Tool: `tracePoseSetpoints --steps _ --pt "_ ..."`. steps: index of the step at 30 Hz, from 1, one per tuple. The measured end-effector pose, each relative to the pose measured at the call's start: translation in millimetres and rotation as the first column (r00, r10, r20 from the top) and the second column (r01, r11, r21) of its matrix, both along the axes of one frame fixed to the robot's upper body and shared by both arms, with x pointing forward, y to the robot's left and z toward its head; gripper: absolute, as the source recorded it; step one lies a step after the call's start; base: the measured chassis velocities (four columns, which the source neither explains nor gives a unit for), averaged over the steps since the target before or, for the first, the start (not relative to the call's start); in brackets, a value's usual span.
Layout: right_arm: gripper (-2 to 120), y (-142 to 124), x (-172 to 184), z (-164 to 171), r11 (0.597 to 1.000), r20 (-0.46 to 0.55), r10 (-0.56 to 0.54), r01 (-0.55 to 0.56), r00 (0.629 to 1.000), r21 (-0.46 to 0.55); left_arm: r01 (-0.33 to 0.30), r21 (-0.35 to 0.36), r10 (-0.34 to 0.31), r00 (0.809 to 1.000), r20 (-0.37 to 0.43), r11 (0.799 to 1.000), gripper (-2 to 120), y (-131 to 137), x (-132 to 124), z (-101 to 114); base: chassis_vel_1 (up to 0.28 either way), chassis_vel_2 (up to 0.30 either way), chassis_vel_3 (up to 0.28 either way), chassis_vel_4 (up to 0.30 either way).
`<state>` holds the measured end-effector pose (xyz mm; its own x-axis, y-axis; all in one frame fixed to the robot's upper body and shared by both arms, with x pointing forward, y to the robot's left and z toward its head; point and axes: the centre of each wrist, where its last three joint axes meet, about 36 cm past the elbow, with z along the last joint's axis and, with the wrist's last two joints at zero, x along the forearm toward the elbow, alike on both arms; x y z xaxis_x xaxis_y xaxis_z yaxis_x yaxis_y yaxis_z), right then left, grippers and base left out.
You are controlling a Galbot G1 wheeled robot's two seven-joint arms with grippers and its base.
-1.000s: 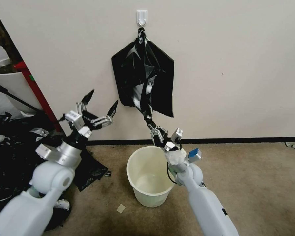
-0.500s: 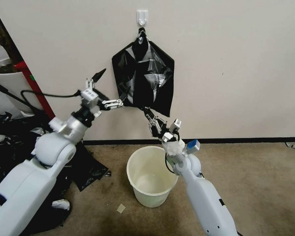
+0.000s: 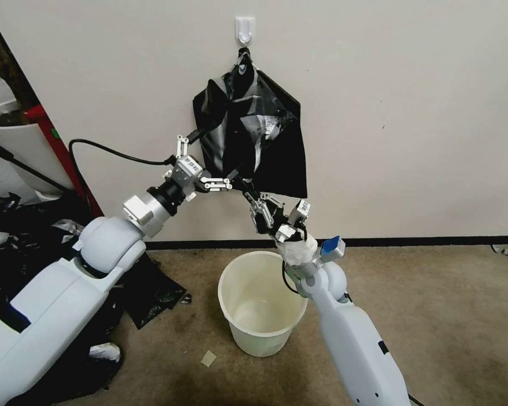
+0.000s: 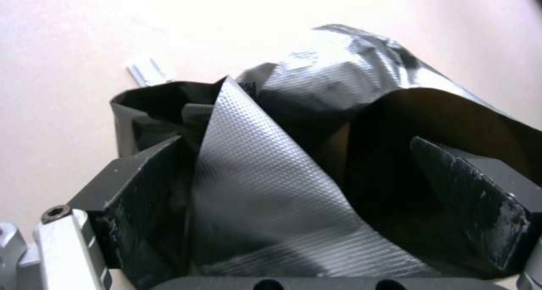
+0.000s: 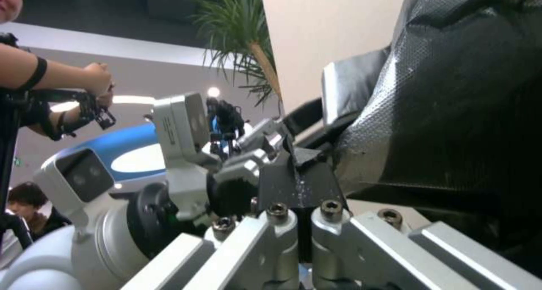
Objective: Place a trash bag onto the trash bin.
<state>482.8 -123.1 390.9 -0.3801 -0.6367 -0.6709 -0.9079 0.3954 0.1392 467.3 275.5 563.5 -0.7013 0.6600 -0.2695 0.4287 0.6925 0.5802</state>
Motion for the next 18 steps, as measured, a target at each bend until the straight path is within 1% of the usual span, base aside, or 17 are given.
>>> tracePoseSetpoints --steps 4,5,7,8,11,12,15,16,18 --pt "0 0.6 1.3 1.2 1.000 0.003 0.003 -0.003 1.000 -0.003 -0.018 0.023 0.018 1.000 -0.001 1.000 100 3.5 1.5 -1.1 0.000 0.000 0.000 0.000" --pt "0 0.8 1.2 1.5 1.000 0.005 0.004 -0.004 1.000 -0.004 -0.023 0.026 0.023 1.000 -0.003 0.999 98 4.6 2.7 -2.5 0.000 0.000 0.000 0.000" --pt "0 1.4 0.7 2.1 1.000 0.007 0.008 -0.008 1.000 -0.005 -0.033 0.025 0.033 0.999 -0.009 0.999 89 6.1 5.3 -5.2 0.000 0.000 0.000 0.000" --pt "0 1.4 0.7 2.1 1.000 0.007 0.008 -0.008 1.000 -0.005 -0.033 0.025 0.033 0.999 -0.009 0.999 89 6.1 5.3 -5.2 0.000 0.000 0.000 0.000" --pt "0 1.6 0.4 1.9 1.000 0.006 0.010 -0.010 1.000 -0.008 -0.044 0.019 0.044 0.999 -0.017 0.999 76 7.9 8.6 -8.5 0.000 0.000 0.000 0.000" --pt "0 1.6 0.4 1.9 1.000 0.006 0.010 -0.010 1.000 -0.008 -0.044 0.019 0.044 0.999 -0.017 0.999 76 7.9 8.6 -8.5 0.000 0.000 0.000 0.000" --pt "0 1.8 -0.1 1.5 1.000 0.004 0.003 -0.003 1.000 -0.011 -0.050 0.008 0.050 0.998 -0.028 0.999 63 8.6 11.5 -12.0 0.000 0.000 0.000 0.000" --pt "0 1.8 -0.1 1.5 1.000 0.004 0.003 -0.003 1.000 -0.011 -0.050 0.008 0.050 0.998 -0.028 0.999 63 8.6 11.5 -12.0 0.000 0.000 0.000 0.000" --pt "0 1.9 -0.5 1.5 1.000 0.001 -0.005 0.005 1.000 -0.011 -0.052 -0.004 0.052 0.998 -0.037 0.999 54 8.4 12.8 -13.1 0.000 0.000 0.000 0.000"
